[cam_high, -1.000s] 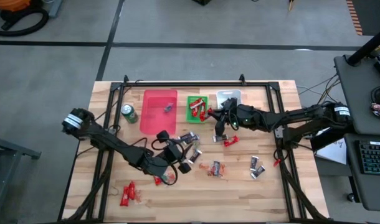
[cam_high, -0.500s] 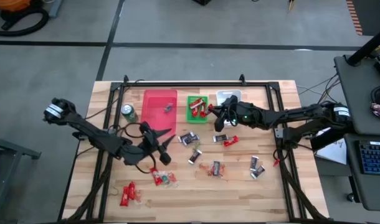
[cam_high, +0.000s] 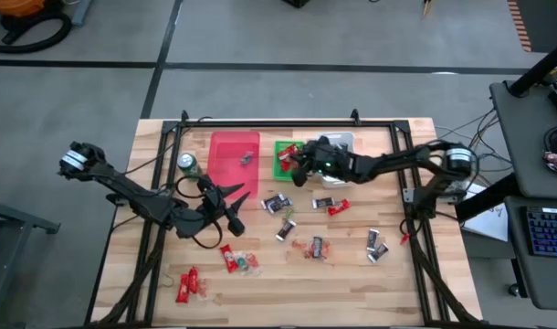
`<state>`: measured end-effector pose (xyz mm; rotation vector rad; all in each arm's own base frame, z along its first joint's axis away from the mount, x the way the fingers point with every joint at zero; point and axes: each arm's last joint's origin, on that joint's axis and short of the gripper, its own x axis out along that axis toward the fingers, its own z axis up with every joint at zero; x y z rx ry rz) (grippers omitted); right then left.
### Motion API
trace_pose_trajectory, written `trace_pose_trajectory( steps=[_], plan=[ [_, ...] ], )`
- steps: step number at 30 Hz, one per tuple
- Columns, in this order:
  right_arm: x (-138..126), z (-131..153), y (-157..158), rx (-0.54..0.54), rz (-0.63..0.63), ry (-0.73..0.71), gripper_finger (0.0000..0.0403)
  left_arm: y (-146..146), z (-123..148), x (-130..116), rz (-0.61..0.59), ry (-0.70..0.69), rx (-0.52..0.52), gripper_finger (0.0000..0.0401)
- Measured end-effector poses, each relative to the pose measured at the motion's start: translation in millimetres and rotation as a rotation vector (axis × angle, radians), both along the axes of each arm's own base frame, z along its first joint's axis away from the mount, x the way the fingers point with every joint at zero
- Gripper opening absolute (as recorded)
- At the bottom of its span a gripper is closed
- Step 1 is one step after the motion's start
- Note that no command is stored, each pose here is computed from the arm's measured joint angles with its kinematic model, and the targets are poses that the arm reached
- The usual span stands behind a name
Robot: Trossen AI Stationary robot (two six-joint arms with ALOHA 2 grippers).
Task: Sort candy
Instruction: Put the red chocolate into the green bin
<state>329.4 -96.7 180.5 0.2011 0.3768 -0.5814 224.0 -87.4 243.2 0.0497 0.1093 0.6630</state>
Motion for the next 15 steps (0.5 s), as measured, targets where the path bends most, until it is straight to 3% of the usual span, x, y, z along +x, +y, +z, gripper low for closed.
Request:
trace_pose_trajectory(
  steps=[9,15],
  plan=[
    [27,-17,-15,0.049,-0.03,0.27,0.0058,-4,-5,-2,-0.012,0.007,-0.018,0.0116],
    [28,-12,-18,0.046,-0.07,0.307,0.0108,-7,-9,-5,-0.02,0.004,-0.059,0.0116]
  ],
)
